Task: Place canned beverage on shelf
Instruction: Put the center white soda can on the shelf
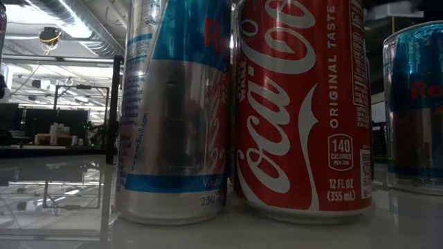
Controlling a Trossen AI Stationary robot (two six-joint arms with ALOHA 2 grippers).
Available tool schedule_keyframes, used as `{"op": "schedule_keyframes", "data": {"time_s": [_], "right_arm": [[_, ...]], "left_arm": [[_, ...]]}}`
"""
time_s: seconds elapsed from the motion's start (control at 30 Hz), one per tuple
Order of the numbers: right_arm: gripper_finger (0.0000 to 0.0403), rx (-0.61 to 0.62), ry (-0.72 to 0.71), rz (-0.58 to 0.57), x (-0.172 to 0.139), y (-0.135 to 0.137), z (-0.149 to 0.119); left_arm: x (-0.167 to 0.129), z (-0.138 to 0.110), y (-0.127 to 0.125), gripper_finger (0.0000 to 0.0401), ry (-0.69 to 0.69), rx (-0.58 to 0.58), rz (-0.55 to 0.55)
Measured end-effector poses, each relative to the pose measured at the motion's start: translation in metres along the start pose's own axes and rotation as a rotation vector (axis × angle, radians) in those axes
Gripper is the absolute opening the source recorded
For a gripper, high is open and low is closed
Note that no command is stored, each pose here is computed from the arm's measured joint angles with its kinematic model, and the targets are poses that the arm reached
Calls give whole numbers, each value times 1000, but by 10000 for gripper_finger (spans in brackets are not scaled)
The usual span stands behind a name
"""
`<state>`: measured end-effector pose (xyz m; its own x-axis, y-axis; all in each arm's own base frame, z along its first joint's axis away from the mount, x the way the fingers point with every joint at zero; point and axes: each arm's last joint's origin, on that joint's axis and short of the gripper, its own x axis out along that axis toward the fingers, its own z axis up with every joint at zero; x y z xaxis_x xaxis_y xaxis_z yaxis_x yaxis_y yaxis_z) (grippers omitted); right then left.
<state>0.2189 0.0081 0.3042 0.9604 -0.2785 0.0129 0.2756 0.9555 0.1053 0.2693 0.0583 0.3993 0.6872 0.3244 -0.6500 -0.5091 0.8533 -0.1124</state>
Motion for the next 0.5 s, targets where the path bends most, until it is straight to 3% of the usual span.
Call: {"op": "schedule_keyframes", "data": {"time_s": [0.27, 0.5], "right_arm": [[392, -105, 116, -19, 56, 19, 6], [392, -130, 198, -56, 90, 14, -9]], "left_arm": [[11, -11, 2, 244, 49, 8, 24], [16, -15, 3, 255, 63, 12, 36]]}}
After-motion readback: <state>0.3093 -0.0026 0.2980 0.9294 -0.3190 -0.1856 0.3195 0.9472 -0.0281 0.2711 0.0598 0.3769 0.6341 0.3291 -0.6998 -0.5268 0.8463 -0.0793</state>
